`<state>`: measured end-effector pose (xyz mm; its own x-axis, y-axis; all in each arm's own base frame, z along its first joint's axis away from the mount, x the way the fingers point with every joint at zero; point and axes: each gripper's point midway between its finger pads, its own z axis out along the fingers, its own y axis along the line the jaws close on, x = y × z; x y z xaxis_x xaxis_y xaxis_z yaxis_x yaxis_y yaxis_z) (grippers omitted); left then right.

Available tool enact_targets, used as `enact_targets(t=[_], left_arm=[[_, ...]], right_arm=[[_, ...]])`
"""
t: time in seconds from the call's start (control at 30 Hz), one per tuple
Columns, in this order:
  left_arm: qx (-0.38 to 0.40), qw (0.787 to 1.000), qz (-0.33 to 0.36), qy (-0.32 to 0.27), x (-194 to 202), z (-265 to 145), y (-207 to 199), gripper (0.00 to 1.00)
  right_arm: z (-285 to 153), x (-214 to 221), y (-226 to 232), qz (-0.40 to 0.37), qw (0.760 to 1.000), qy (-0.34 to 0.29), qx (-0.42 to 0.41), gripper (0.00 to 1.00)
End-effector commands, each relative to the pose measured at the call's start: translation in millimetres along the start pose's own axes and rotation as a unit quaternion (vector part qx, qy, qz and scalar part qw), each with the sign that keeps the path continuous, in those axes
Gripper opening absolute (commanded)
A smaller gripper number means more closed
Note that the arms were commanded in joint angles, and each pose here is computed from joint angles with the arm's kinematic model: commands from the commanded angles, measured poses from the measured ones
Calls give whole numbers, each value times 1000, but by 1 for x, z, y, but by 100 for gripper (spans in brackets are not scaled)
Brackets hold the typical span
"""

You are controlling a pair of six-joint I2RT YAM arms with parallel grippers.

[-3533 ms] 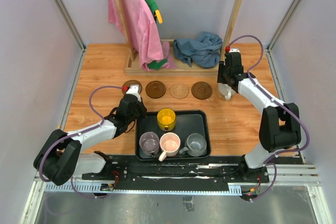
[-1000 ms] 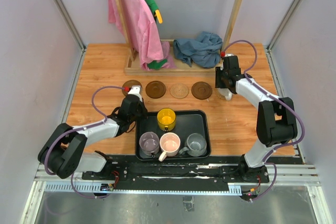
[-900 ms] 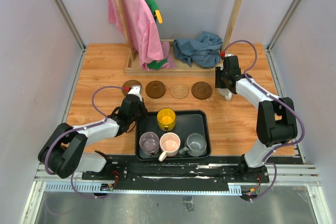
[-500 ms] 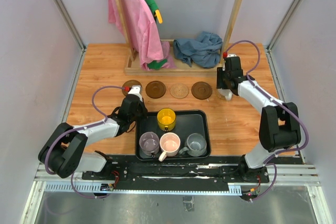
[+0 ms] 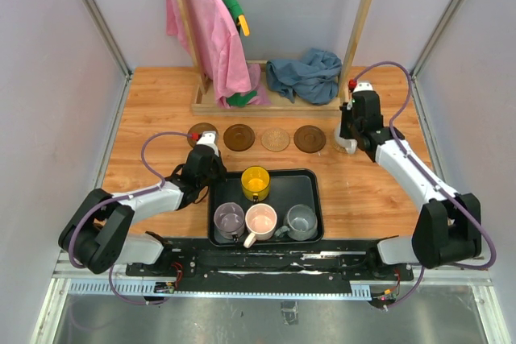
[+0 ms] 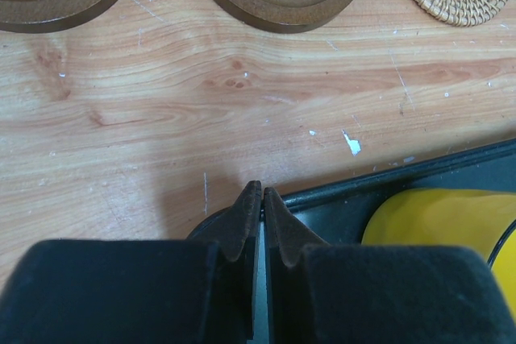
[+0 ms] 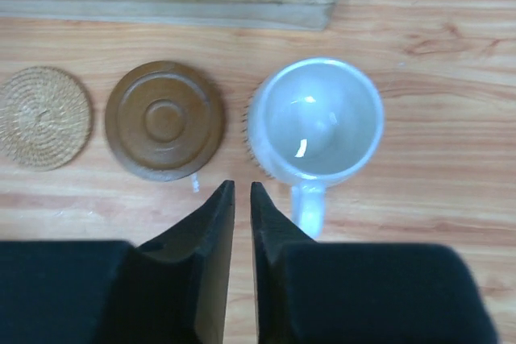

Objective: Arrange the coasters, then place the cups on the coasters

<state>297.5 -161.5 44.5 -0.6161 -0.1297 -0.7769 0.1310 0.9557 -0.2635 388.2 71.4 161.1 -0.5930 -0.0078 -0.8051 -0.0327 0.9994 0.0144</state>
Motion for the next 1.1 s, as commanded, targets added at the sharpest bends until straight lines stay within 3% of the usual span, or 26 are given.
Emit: enact_targets(t=[0.0,0.1,0.7,1.07], left_arm=[[6,1000,-3,-5,-1,-3,-3,9],[7,1000,-7,-3,0,-2,-4,9],[-19,1000,-11,12,10,0,7,9],[-12,1000,-15,13,11,-1,5,9]], right_arm=[[-13,27,40,-13,998,25,-61,8],[-11,47,66,-27,994,47,-96,2],[49,94,159,-85,974,127,-168,1],[43,133,171,-104,966,162,-170,1]])
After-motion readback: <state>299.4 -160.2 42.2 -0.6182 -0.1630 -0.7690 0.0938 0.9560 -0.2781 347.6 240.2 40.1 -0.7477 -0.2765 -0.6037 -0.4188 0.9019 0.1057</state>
